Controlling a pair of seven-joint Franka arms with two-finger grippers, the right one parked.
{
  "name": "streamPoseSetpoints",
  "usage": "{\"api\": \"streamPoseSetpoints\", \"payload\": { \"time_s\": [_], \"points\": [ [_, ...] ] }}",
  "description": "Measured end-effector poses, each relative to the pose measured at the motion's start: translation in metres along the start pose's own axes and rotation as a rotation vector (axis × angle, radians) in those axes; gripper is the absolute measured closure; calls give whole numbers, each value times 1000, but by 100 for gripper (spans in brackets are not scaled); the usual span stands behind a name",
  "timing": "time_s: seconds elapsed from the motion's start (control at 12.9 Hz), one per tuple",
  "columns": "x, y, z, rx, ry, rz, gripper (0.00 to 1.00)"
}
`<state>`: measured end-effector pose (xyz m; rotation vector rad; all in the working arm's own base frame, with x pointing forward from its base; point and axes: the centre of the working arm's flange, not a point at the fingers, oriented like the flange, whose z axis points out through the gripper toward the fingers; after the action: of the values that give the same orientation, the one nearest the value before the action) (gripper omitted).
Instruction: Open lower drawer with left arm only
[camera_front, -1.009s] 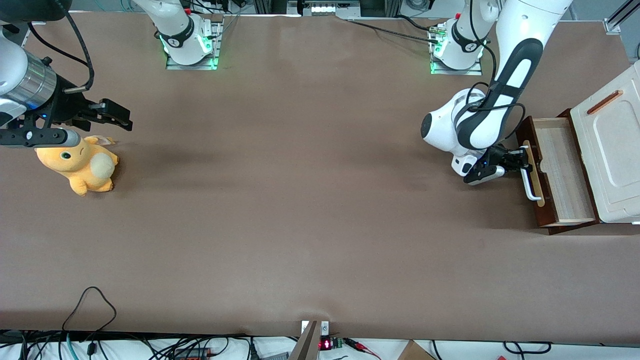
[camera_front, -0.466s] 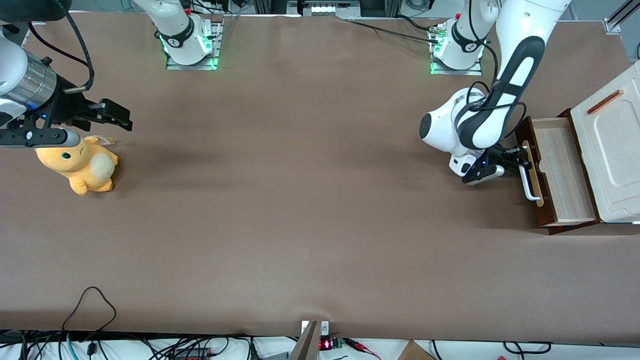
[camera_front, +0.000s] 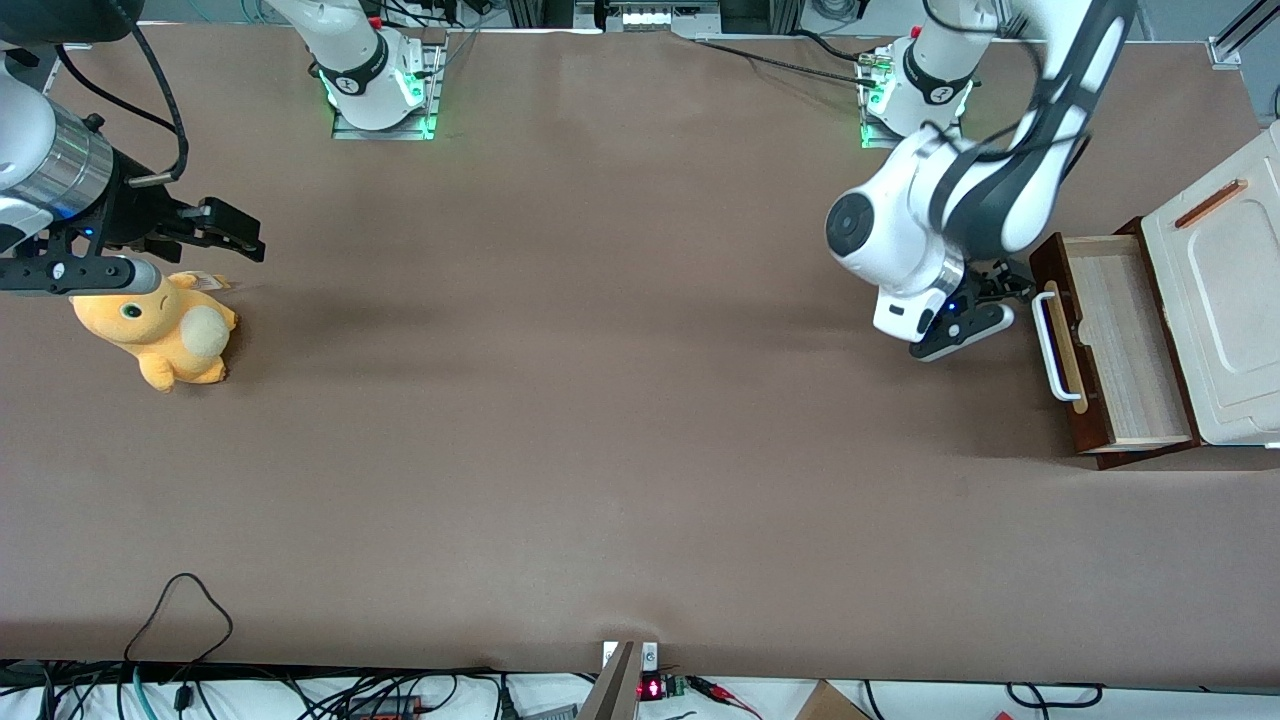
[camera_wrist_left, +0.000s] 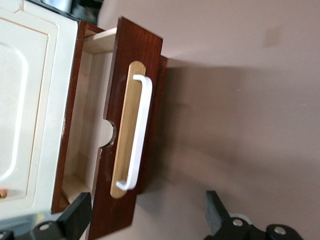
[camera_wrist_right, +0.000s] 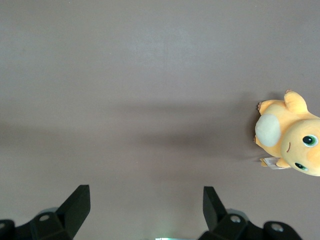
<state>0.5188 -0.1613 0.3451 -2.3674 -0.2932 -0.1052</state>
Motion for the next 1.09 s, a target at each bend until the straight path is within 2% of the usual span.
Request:
{"api": "streamPoseSetpoints", "payload": {
  "time_s": [0.16,0.31,0.47,0.54,0.62,0.78,0.85,0.93,1.09],
  "points": [
    [17,-33,-49,-165,-82,-50,0],
    [36,-82,-85,-303,-157,-55,0],
    [55,-133,-108,-460,-191,-38,0],
    [66,-160,-113,-544,-196,-23,0],
    [76,-185,-111,-609,-191,-7,0],
    [90,-230,-99,-710,-173,37,0],
    [93,-244,-92,-743,-167,55,0],
    [94,-251,-88,-759,-159,72,0],
    [94,-252,-89,-765,-146,105,0]
  ]
}}
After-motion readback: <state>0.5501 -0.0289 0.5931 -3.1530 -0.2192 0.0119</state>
